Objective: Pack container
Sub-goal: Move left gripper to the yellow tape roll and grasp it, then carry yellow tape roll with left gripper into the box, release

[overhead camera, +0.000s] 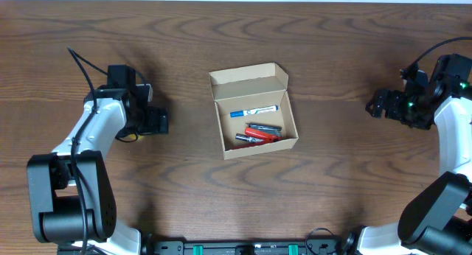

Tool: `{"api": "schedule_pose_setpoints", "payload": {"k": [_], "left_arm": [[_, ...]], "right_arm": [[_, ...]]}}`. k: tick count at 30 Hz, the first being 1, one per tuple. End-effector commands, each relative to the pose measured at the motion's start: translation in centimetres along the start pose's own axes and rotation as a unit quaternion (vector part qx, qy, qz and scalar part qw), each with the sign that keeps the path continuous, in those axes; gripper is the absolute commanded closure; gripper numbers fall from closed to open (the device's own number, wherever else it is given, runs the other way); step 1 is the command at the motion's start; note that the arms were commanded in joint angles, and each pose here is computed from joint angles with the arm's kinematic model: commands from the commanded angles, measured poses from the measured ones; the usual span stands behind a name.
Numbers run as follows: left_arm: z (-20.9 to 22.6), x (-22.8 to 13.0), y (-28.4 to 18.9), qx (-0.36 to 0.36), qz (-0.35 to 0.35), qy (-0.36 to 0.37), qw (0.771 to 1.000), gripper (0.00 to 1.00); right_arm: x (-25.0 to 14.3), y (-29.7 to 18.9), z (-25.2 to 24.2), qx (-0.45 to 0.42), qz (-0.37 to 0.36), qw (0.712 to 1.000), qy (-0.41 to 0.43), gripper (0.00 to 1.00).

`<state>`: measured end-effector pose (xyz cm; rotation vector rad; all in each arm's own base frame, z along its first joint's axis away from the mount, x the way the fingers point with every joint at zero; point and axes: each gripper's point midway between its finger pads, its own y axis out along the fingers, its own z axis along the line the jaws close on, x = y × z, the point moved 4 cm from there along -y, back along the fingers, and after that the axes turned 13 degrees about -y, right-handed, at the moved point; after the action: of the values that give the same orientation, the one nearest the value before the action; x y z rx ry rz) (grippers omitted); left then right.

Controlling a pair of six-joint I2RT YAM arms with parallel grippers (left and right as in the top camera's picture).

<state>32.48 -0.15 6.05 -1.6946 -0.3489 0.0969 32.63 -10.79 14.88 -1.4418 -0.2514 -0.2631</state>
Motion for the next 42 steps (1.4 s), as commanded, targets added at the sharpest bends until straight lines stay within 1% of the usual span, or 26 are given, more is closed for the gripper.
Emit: {"api": "schedule_pose_setpoints", "payload": {"k": [1, 8, 10, 13, 15, 16, 18, 20, 23, 26, 31, 33, 36, 38, 40, 42], "left_arm": [[0.1, -0.2, 0.8, 0.0, 0.01, -0.002, 1.0, 0.07], [0.5, -0.8, 2.7, 0.007, 0.037, -0.007, 0.999, 0.08], [0.5, -1.1, 3.2, 0.004, 0.05, -0.009, 0.999, 0.12], [0.1, -1.4, 3.1, -0.009, 0.058, -0.01, 0.998, 0.29], [-0.1, -1.4, 3.0, -0.018, 0.058, -0.011, 0.998, 0.51], [-0.2, -1.5, 2.9, -0.022, 0.06, -0.011, 0.998, 0.64], [-0.4, -1.6, 2.8, -0.029, 0.063, -0.012, 0.998, 0.76], [-0.6, -1.8, 2.7, -0.034, 0.066, -0.018, 0.997, 0.94], [-0.9, -1.7, 2.0, -0.041, 0.062, -0.025, 0.997, 0.94], [-1.7, -1.2, 0.4, -0.049, 0.036, -0.012, 0.998, 0.94], [-4.4, 0.1, -4.1, -0.073, -0.038, 0.031, 0.996, 0.94], [-6.0, 0.3, -6.2, -0.086, -0.068, 0.061, 0.992, 0.94], [-8.8, 0.2, -9.2, -0.106, -0.108, 0.128, 0.98, 0.94], [-10.9, -0.2, -10.8, -0.118, -0.132, 0.189, 0.966, 0.94], [-13.0, -1.0, -11.8, -0.126, -0.146, 0.26, 0.946, 0.94], [-15.0, -2.2, -12.2, -0.13, -0.152, 0.333, 0.921, 0.94]], "right_arm": [[0.0, 0.1, 0.5, 0.005, 0.002, 1.0, -0.012, 0.01], [0.0, 0.1, 0.5, 0.005, 0.002, 1.0, -0.012, 0.01], [0.0, 0.1, 0.5, 0.005, 0.002, 1.0, -0.012, 0.01], [0.0, 0.1, 0.5, 0.005, 0.002, 1.0, -0.012, 0.01], [0.0, 0.1, 0.5, 0.005, 0.002, 1.0, -0.012, 0.01], [0.0, 0.1, 0.5, 0.005, 0.002, 1.0, -0.012, 0.01], [0.0, 0.1, 0.5, 0.005, 0.003, 1.0, -0.012, 0.01], [0.0, 0.1, 0.5, 0.005, 0.003, 1.0, -0.012, 0.01], [0.0, 0.1, 0.5, 0.005, 0.003, 1.0, -0.012, 0.01], [0.0, 0.1, 0.5, 0.005, 0.003, 1.0, -0.012, 0.01], [0.0, 0.1, 0.5, 0.005, 0.003, 1.0, -0.014, 0.01], [0.0, 0.1, 0.5, 0.005, 0.003, 1.0, -0.014, 0.01], [0.0, 0.1, 0.5, 0.005, 0.003, 1.0, -0.014, 0.01], [0.0, 0.1, 0.5, 0.005, 0.003, 1.0, -0.014, 0.01], [0.0, 0.1, 0.5, 0.005, 0.003, 1.0, -0.014, 0.01], [0.0, 0.1, 0.5, 0.005, 0.003, 1.0, -0.014, 0.01]]}}
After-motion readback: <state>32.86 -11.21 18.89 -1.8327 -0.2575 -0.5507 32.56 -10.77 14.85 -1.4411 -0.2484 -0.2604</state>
